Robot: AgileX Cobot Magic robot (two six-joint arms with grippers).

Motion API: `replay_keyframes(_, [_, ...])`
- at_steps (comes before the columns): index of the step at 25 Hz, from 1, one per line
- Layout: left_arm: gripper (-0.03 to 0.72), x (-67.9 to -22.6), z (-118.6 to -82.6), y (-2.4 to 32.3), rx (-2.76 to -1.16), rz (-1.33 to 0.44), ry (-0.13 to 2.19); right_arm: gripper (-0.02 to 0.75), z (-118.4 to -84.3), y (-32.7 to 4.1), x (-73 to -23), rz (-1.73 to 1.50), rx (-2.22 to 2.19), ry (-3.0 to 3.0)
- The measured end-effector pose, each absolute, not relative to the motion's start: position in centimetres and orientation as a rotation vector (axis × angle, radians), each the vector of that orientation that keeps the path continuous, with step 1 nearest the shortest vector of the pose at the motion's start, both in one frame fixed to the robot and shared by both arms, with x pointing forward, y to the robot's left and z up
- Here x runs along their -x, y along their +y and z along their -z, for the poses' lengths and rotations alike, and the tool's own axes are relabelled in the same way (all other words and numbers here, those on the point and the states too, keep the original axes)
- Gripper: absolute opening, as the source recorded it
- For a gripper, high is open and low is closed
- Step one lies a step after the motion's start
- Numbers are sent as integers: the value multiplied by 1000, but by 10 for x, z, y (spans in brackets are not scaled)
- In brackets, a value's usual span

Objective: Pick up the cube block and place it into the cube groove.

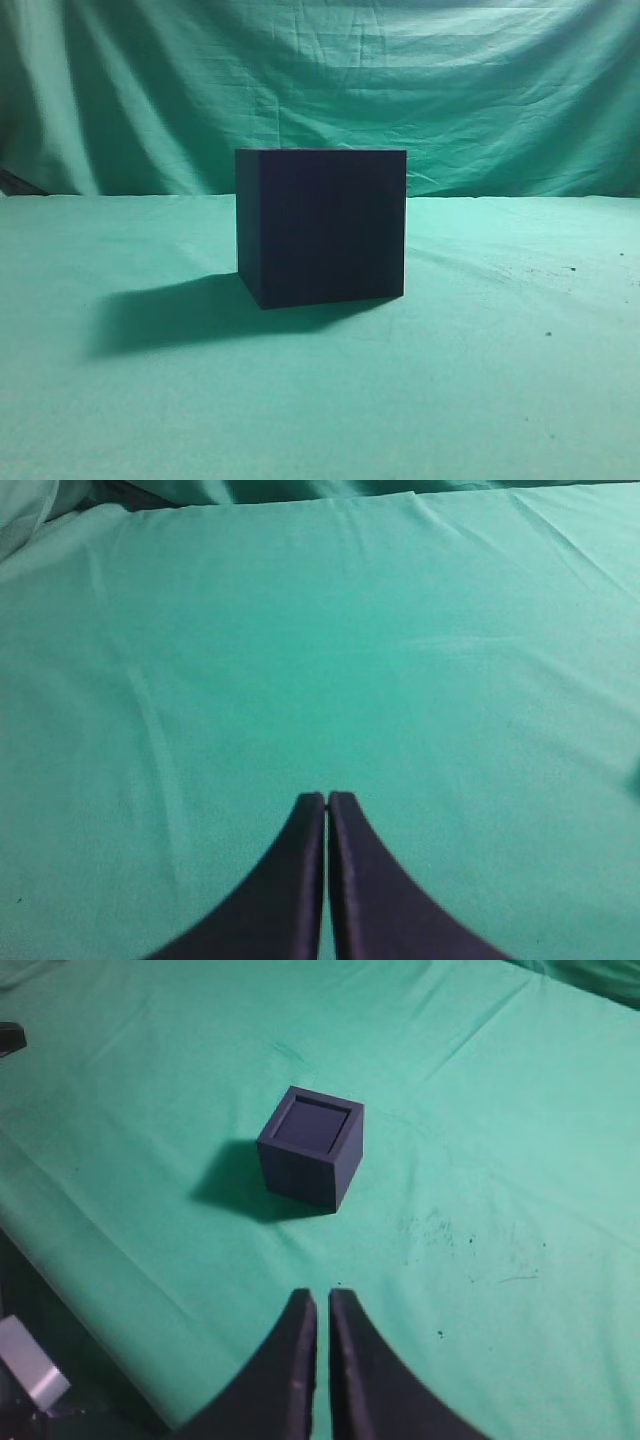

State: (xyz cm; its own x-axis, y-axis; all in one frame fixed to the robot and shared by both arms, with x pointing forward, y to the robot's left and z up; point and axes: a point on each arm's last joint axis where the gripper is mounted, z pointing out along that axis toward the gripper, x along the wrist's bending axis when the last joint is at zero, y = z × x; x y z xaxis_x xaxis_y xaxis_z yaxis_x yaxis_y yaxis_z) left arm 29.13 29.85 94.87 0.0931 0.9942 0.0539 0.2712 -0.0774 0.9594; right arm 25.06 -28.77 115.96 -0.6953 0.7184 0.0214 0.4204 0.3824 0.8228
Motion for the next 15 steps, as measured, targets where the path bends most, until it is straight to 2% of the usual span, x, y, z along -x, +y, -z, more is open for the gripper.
replay_keyframes(3, [0,-291,-949,298,-1501,-1049,1312,0,-1155,-284,-254,-1229,-959,2302])
replay_keyframes(4, [0,-291,-949,298,-1501,-1049,1312,48,-1153,-283,-256,-1252,-941,2278])
replay_keyframes(7, [0,-291,-949,298,-1501,-1049,1312,48,-1140,-278,-263,-1326,-903,2163])
replay_keyframes(15, [0,-291,-949,298,-1501,-1049,1312,48,-1084,-284,-272,-1327,-1036,1748])
